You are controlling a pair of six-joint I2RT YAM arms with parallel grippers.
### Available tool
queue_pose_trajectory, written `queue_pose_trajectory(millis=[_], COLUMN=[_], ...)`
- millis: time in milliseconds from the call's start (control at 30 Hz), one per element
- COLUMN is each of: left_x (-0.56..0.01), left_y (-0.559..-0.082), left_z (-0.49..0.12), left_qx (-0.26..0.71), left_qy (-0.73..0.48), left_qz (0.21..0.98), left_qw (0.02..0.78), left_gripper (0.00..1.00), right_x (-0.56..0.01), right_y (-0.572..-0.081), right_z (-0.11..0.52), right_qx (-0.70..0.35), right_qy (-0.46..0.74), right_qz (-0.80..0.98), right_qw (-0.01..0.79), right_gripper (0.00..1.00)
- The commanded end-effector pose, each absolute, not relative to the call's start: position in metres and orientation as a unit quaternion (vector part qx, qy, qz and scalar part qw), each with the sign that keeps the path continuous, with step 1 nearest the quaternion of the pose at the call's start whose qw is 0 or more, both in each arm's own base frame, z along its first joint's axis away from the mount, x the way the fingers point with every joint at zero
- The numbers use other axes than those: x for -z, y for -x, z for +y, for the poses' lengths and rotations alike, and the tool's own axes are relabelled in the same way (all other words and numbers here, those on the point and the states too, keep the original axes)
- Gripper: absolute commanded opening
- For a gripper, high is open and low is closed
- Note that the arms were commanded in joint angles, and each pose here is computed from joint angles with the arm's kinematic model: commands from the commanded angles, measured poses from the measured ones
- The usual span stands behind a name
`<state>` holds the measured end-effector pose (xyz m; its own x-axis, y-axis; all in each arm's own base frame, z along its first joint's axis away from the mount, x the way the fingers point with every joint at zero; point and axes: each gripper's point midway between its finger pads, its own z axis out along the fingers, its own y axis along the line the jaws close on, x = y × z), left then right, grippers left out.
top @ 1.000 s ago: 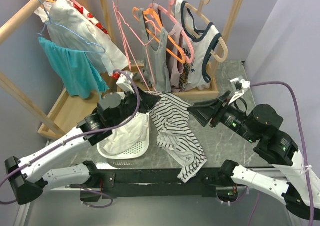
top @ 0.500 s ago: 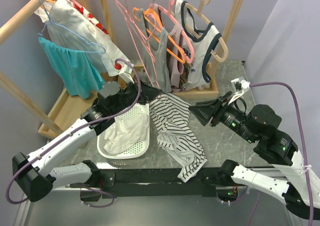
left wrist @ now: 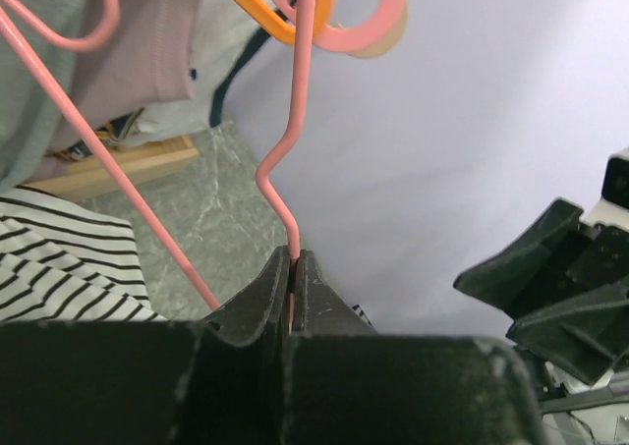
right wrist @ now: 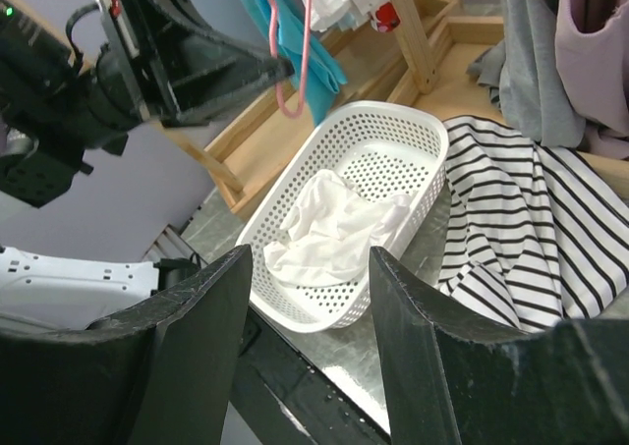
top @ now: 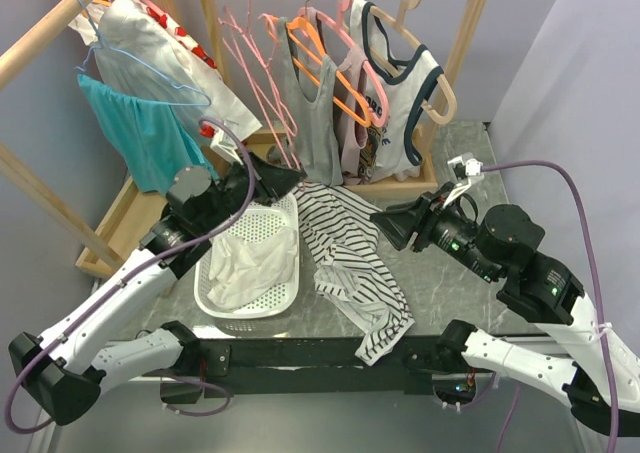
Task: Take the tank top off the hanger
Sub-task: Place the hanger at the clothesline.
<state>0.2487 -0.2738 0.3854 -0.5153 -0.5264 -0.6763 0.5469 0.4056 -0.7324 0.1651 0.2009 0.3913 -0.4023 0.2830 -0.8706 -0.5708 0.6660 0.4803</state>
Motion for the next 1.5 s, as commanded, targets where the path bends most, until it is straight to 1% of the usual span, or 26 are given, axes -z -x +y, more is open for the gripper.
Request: queue_pose_trajectory(millis=[0,133,267,367,400,567,667,867,1167,1333,1467], left_x=[-0.421,-0.423,-0.422,-0.425,-0.424,-0.444,-0.454,-0.467,-0.459,-0.441,-0.434], left_y=[-0.257,-0.266,-0.271,-0.274,-0.274,-0.284,-0.288,-0.295,-0.316,-0.333,-0.346], left_z=[-0.259,-0.253,-0.257,-0.258,-0.257,-0.251,-0.248,-0.247,-0.225,-0.226,-0.222], left_qx=[0.574,0.584,0.608,0.64,0.653,0.677,0.672,0.683,0.683,0.677,0.685], left_qy=[-0.009,-0.014,-0.028,-0.035,-0.037,-0.043,-0.053,-0.065,-0.034,-0.028,-0.025], left_qz=[0.644,0.641,0.64,0.623,0.623,0.591,0.584,0.573,0.576,0.6,0.603], left_qw=[0.506,0.499,0.47,0.448,0.43,0.437,0.451,0.449,0.448,0.425,0.407], left_gripper=[0.01,0.01,0.01,0.01,0.01,0.01,0.01,0.01,0.01,0.01,0.01], right_x=[-0.391,-0.389,-0.387,-0.384,-0.383,-0.378,-0.376,-0.372,-0.374,-0.374,-0.375], right_y=[-0.166,-0.166,-0.166,-0.167,-0.167,-0.169,-0.171,-0.174,-0.176,-0.177,-0.177], right_z=[0.201,0.196,0.196,0.197,0.197,0.196,0.196,0.198,0.198,0.199,0.2], right_qx=[-0.396,-0.391,-0.392,-0.389,-0.388,-0.38,-0.375,-0.369,-0.366,-0.363,-0.365], right_qy=[0.099,0.094,0.092,0.092,0.092,0.092,0.091,0.095,0.092,0.096,0.097], right_qz=[0.732,0.734,0.734,0.737,0.737,0.742,0.744,0.748,0.748,0.75,0.749], right_qw=[0.545,0.547,0.547,0.546,0.545,0.545,0.545,0.543,0.547,0.545,0.545], right_gripper=[0.59,0.59,0.59,0.59,0.59,0.59,0.59,0.59,0.6,0.6,0.6])
